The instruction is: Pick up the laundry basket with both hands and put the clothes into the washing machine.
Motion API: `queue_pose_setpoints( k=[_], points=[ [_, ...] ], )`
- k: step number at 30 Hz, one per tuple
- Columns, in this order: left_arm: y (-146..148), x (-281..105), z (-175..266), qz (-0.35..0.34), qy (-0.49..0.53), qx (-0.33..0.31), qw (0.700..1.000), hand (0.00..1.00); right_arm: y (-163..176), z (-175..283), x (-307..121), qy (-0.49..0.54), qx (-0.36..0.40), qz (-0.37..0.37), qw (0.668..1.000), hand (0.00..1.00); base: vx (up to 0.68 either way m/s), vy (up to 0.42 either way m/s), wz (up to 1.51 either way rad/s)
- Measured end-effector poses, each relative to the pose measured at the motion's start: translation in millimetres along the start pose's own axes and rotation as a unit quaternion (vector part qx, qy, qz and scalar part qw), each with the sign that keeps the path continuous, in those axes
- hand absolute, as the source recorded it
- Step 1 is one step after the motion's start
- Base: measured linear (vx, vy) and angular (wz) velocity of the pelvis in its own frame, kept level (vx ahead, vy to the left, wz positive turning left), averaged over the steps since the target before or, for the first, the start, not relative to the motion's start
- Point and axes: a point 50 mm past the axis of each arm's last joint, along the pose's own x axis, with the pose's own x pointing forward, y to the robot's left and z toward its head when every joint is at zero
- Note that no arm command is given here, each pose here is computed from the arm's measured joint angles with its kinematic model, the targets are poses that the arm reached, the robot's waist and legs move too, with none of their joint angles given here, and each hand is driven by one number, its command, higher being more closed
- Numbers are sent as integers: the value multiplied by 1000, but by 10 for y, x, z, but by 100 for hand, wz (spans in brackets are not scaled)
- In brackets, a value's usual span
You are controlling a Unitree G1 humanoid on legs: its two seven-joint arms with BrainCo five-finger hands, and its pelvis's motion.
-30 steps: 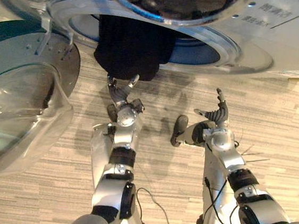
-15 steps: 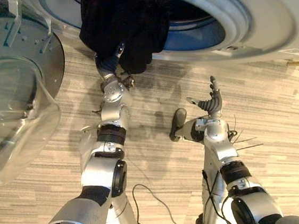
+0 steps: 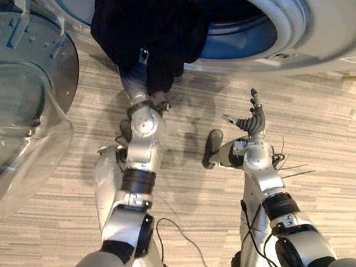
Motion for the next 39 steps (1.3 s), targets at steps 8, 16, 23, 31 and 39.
queue_pose_setpoints(
  k=[8, 16, 23, 31, 39],
  points=[
    [-86, 41, 192, -22, -61, 50, 997, 100, 8, 2, 6, 6, 9, 3, 1000, 0, 18, -42, 3],
    [-260, 681, 1110, -12, -248, 229, 941, 100, 38, 30, -8, -1, 27, 6, 1000, 0, 36, -34, -11],
    [-302, 982, 1650, 25, -336, 416, 845, 0, 26, 169, -39, -40, 56, 0, 998, 0, 55, -13, -14],
    [-178, 1174, 1921, 57, -325, 535, 778, 0, 98, 285, -68, -64, 82, 30, 994, 0, 38, -18, -6],
    [-248, 1172, 1826, 53, -325, 604, 726, 0, 106, 301, -79, -71, 85, 45, 993, 0, 50, -22, 2]
  ],
)
